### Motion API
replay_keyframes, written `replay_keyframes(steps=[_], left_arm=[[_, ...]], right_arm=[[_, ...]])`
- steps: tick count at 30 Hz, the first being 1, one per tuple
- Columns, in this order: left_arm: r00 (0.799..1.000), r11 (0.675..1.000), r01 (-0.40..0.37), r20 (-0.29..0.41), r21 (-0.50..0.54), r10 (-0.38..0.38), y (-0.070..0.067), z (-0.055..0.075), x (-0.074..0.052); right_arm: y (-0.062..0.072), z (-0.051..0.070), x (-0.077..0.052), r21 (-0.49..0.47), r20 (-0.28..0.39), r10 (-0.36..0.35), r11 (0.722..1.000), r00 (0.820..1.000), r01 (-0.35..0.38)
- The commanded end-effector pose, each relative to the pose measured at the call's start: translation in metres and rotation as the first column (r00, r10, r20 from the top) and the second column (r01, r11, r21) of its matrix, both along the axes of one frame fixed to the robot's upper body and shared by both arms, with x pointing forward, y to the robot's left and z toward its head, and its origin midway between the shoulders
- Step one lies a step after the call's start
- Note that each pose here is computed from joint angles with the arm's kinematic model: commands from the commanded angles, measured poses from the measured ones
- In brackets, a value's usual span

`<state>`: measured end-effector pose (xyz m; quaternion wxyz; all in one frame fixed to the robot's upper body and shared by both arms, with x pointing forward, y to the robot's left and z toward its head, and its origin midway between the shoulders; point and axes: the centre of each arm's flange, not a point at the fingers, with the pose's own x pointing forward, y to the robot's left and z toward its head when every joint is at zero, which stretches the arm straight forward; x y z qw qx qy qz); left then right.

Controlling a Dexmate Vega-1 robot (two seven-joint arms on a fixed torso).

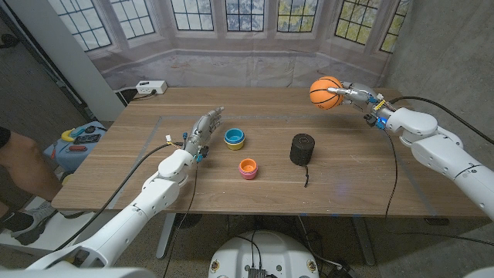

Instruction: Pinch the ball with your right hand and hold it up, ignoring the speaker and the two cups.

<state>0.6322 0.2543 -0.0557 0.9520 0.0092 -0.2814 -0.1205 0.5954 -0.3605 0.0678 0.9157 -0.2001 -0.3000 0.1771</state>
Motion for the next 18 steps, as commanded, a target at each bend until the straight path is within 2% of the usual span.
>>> replay_keyframes(steps=[1,11,18], left_arm=[[1.000,1.000,-0.001,0.004,-0.013,0.001,0.004,-0.003,-0.003],[1.000,1.000,0.005,0.024,-0.019,-0.004,0.004,-0.001,-0.002],[1.000,1.000,0.003,0.025,-0.024,-0.002,0.004,-0.001,-0.002]], right_arm=[[0.019,-0.003,0.009,0.020,-0.024,0.056,0.998,0.998,-0.056],[0.038,-0.003,0.020,0.044,-0.040,0.123,0.992,0.992,-0.121],[0.047,-0.004,0.027,0.084,-0.049,0.170,0.983,0.984,-0.166]])
